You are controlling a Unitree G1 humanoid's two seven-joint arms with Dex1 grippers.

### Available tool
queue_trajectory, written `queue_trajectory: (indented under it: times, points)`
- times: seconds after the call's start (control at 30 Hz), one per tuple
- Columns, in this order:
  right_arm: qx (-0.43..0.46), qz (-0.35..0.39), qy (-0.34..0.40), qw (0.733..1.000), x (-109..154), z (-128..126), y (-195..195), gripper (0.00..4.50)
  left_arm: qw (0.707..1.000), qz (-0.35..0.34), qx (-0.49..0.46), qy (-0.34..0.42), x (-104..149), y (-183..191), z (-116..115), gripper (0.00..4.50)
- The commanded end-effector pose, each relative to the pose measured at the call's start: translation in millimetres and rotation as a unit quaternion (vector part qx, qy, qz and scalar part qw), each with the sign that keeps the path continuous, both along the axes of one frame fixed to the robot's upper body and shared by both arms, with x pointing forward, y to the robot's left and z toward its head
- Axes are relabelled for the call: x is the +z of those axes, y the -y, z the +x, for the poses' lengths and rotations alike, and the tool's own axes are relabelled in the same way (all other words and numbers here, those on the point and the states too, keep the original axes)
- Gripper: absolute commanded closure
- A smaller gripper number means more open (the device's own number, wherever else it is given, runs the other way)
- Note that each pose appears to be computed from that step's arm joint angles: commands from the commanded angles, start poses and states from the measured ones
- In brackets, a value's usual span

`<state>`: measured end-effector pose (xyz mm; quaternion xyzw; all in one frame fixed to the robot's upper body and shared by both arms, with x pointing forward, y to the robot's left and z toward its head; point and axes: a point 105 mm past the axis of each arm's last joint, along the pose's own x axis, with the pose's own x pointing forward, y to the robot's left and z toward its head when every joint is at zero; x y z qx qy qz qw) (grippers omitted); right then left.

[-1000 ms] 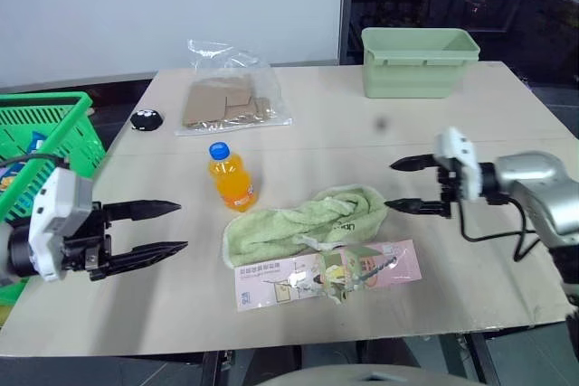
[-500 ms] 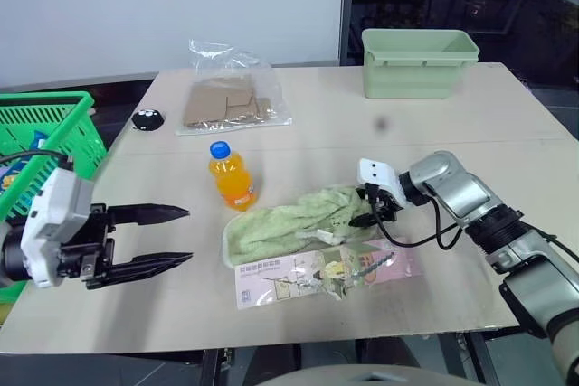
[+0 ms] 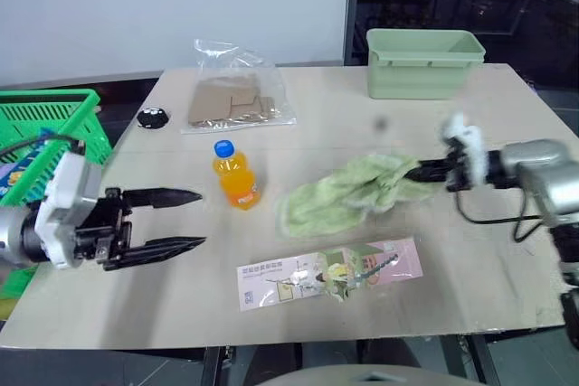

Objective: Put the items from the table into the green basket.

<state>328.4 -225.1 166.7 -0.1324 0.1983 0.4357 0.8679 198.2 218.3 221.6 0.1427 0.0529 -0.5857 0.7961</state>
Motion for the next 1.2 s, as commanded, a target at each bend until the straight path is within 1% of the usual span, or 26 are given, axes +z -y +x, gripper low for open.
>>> queue_trajectory:
  times: [0.03, 0.13, 0.2, 0.23, 0.3, 0.37, 0.4, 0.43, 0.47, 0.53, 0.57, 0.6, 0.63, 0.7, 0.8, 0.87, 0.93, 0.97, 1.0, 1.03, 1.07, 1.1, 1.13, 1.2]
  points:
    - [-0.126, -0.015, 0.026, 0.992, 25, -13, 73, 4.48, 0.999, -0.022, -0.029, 0.014, 12, 13, 1, 1.34]
    - [-0.212, -0.055, 0.002, 0.976, 15, -34, 124, 4.48, 0.997, -0.060, -0.040, 0.028, 22, 22, 7, 1.34]
    - [-0.254, -0.086, -0.002, 0.963, 8, -43, 149, 4.48, 0.995, -0.088, -0.038, 0.028, 27, 28, 14, 1.34]
    - [-0.265, -0.095, 0.001, 0.960, 6, -45, 155, 4.48, 0.994, -0.097, -0.036, 0.027, 28, 30, 16, 1.34]
    - [-0.291, -0.125, 0.039, 0.948, 7, -40, 170, 4.48, 0.994, -0.101, -0.032, 0.024, 23, 36, 22, 1.34]
    - [-0.303, -0.152, 0.059, 0.939, 4, -36, 177, 3.68, 0.995, -0.091, -0.025, 0.021, 14, 43, 29, 1.34]
    - [-0.297, -0.165, 0.058, 0.939, 3, -37, 177, 3.44, 0.996, -0.088, -0.020, 0.019, 11, 44, 32, 1.34]
    - [-0.305, -0.178, 0.071, 0.933, 8, -37, 182, 2.98, 0.996, -0.083, -0.014, 0.020, 9, 45, 35, 1.34]
    - [-0.318, -0.183, 0.087, 0.926, 14, -36, 186, 2.62, 0.996, -0.082, -0.011, 0.022, 9, 46, 36, 1.34]
    - [-0.344, -0.167, 0.121, 0.916, 34, -33, 193, 1.51, 0.996, -0.086, -0.011, 0.022, 11, 48, 36, 1.34]
    - [-0.341, -0.149, 0.129, 0.919, 42, -34, 192, 1.29, 0.996, -0.086, -0.013, 0.021, 11, 49, 35, 1.34]
    - [-0.324, -0.123, 0.115, 0.931, 45, -38, 184, 0.76, 0.996, -0.085, -0.015, 0.019, 11, 49, 34, 1.34]
    - [-0.306, -0.105, 0.101, 0.941, 47, -42, 178, 0.42, 0.996, -0.084, -0.015, 0.018, 11, 49, 33, 1.34]
    - [-0.271, -0.098, 0.087, 0.954, 48, -48, 169, 0.42, 0.997, -0.079, -0.014, 0.015, 10, 48, 32, 1.34]
    - [-0.252, -0.084, 0.127, 0.956, 66, -43, 161, 0.42, 0.998, -0.064, -0.011, 0.011, 7, 47, 33, 1.34]
    - [-0.200, -0.035, 0.166, 0.965, 81, -38, 135, 0.42, 0.999, -0.045, -0.006, 0.002, 1, 46, 32, 1.34]
    - [-0.133, 0.012, 0.184, 0.974, 86, -40, 106, 0.42, 1.000, -0.023, -0.008, -0.002, -6, 46, 29, 1.34]
    - [-0.101, 0.024, 0.177, 0.979, 83, -44, 93, 0.42, 1.000, -0.012, -0.010, -0.004, -9, 45, 28, 1.34]
    - [-0.060, 0.032, 0.151, 0.986, 73, -50, 75, 0.17, 1.000, 0.003, -0.009, -0.010, -14, 44, 27, 1.34]
    - [-0.033, 0.036, 0.132, 0.990, 65, -56, 63, 0.17, 1.000, 0.014, -0.008, -0.015, -18, 43, 27, 1.34]
    - [0.002, 0.048, 0.095, 0.994, 55, -67, 48, 0.17, 1.000, 0.019, -0.010, -0.021, -20, 43, 25, 1.34]
    - [0.033, 0.051, 0.067, 0.996, 42, -76, 33, 0.17, 0.999, 0.031, -0.015, -0.025, -25, 43, 23, 1.34]
    - [0.049, 0.052, 0.051, 0.996, 33, -82, 25, 0.17, 0.999, 0.038, -0.018, -0.027, -29, 43, 22, 1.34]
    - [0.073, 0.062, 0.057, 0.994, 20, -90, 9, 0.17, 0.996, 0.074, -0.033, -0.044, -44, 43, 13, 1.34]
